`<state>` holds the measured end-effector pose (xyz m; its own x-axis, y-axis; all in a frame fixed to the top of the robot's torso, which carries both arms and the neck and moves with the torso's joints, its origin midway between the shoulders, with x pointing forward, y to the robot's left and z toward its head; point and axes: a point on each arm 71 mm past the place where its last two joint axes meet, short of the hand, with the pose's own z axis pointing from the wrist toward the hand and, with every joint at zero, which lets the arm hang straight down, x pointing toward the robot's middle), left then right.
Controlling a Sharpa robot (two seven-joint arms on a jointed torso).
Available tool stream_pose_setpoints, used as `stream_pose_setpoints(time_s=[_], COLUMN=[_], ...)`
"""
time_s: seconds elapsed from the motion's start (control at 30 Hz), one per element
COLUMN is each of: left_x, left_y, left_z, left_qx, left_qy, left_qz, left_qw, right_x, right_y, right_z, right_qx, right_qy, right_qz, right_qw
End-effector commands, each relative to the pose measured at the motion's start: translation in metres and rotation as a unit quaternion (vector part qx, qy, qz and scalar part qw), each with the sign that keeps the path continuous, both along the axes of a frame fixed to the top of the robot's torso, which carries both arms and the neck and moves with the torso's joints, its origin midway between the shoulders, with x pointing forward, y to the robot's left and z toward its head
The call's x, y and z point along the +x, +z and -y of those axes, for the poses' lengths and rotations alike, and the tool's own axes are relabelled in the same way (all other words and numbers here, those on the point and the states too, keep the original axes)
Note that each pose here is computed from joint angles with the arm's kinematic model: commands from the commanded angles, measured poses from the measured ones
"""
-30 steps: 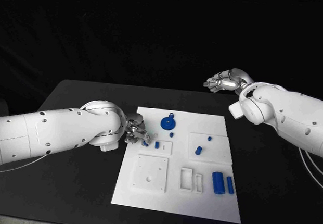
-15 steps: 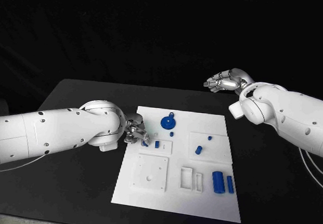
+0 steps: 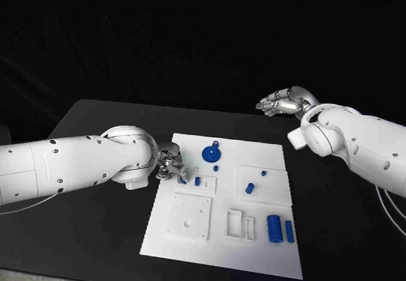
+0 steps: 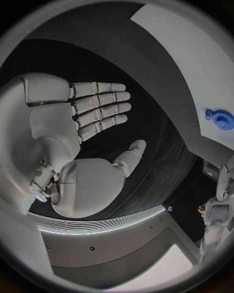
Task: Assemble the parts on the task board
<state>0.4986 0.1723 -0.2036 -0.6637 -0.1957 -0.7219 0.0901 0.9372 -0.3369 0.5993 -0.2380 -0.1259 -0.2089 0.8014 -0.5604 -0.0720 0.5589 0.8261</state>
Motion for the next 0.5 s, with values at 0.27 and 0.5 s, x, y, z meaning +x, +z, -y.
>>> stream_pose_setpoints(time_s=[0.27,0.5], left_x=[-0.0067,-0.0076], left_y=[-0.0147,-0.0157], left_z=[0.0018,0.0032], left_qx=[0.016,0.014], left_qy=[-0.016,-0.019], left_qz=[-0.027,-0.029], left_qw=[0.999,0.999], right_x=[-0.0009,-0.0013], right_y=[-0.0046,-0.0063], right_z=[-0.0018,-0.0017], right_qx=[-0.003,-0.003], right_qy=[0.006,0.007], right_qz=[-0.004,-0.006], right_qw=[1.0,1.0])
